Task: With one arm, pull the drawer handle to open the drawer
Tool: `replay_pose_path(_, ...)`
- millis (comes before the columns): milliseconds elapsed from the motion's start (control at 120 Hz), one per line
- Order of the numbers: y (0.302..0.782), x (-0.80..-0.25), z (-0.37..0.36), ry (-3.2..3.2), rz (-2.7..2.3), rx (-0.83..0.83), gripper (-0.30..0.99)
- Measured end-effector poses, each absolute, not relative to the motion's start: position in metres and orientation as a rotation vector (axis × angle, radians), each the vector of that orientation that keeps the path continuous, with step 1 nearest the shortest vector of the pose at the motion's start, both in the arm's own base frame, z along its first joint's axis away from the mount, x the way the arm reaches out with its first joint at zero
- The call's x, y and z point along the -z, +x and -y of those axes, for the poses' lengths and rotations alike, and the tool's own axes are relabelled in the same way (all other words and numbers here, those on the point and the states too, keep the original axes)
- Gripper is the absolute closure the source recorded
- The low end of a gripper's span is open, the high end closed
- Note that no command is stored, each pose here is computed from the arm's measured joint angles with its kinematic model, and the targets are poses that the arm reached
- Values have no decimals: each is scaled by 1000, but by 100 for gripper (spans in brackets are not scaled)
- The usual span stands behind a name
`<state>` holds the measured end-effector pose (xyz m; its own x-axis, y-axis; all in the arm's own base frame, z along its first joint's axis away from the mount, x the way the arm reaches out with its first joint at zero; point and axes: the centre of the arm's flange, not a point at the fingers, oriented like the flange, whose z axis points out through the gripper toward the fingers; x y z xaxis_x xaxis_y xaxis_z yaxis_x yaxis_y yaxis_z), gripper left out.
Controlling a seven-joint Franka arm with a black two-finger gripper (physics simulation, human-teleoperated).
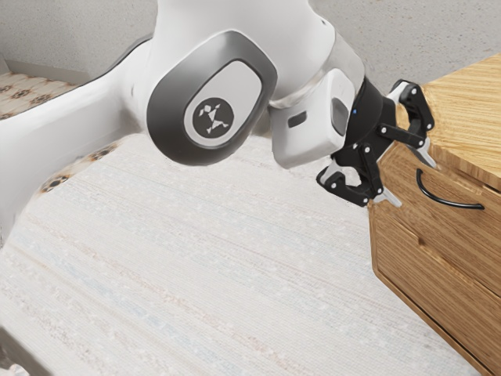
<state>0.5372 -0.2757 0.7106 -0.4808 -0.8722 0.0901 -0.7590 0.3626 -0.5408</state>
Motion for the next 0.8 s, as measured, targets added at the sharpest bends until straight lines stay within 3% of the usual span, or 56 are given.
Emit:
replay_pose_path(300, 599, -706, 112, -1718, -2156, 717, 37)
replay_pose_path(600, 588, -703, 177, -1689, -2228, 757, 34)
replay_pose_path(800, 604, -696, 161, -1771, -2173, 751, 33)
